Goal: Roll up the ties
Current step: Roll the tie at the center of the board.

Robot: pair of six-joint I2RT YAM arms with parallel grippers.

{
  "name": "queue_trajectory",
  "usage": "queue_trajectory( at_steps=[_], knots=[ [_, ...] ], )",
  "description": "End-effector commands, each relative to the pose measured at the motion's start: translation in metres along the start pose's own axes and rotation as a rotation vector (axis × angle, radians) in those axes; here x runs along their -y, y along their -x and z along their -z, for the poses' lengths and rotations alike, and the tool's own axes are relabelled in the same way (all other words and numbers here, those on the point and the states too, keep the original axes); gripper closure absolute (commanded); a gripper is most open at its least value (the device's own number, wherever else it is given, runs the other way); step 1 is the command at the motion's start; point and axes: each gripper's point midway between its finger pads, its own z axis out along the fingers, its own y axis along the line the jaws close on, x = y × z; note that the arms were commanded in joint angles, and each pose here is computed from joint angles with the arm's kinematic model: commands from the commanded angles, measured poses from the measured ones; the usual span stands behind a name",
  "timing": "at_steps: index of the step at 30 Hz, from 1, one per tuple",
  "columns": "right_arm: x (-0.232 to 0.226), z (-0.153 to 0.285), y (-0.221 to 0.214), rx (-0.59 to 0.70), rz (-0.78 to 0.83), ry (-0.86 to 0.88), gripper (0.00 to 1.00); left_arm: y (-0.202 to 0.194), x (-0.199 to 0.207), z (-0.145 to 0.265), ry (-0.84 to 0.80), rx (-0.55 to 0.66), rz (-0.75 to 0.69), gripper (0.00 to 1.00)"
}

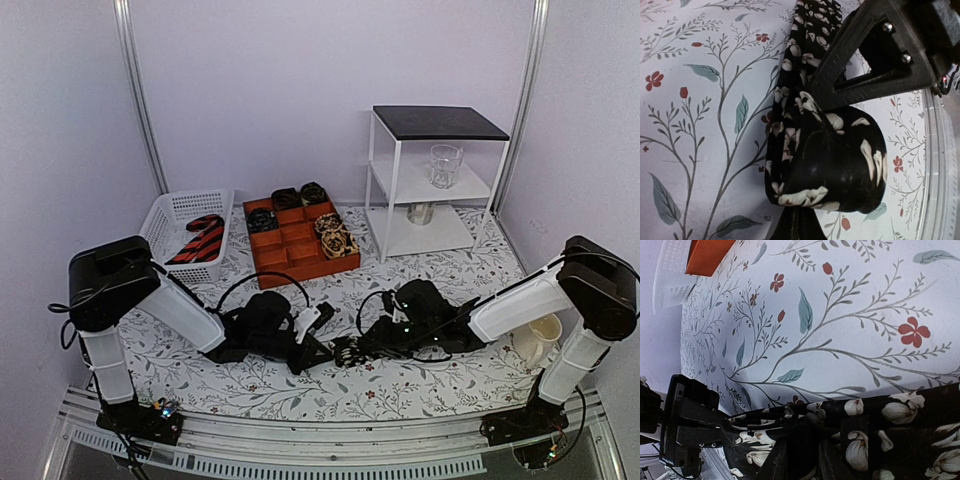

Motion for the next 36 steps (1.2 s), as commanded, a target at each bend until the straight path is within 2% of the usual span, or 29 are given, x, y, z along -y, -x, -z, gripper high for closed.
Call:
queue_trajectory(
  at_steps=[1, 11, 16, 21, 26, 30, 36],
  knots=[
    [0.018, 0.004, -0.013, -0.029, 0.012, -0.063, 0.78, 0.002, 0.017, -0.001, -0.073, 0.017, 0.017, 1.0],
    [0.011, 0.006, -0.012, -0.031, 0.029, -0.039, 0.81, 0.018, 0.027, 0.006, -0.103, 0.051, 0.028, 1.0],
    [0.01, 0.0, -0.016, -0.053, 0.032, -0.044, 0.81, 0.02, 0.018, 0.008, -0.064, 0.041, 0.048, 1.0],
    [0.012, -0.001, -0.018, -0.06, 0.025, -0.052, 0.81, -0.012, 0.002, 0.02, 0.018, -0.064, 0.101, 1.0],
    [0.009, -0.002, -0.018, -0.064, 0.024, -0.044, 0.81, -0.042, 0.017, 0.028, -0.003, -0.147, 0.146, 1.0],
    [0.011, -0.004, -0.019, -0.069, 0.01, -0.049, 0.81, -0.04, 0.028, 0.018, -0.03, -0.14, 0.148, 1.0],
    [0.015, -0.003, -0.02, -0.065, -0.01, -0.062, 0.8, -0.026, 0.028, -0.004, -0.034, -0.156, 0.071, 1.0]
  ],
)
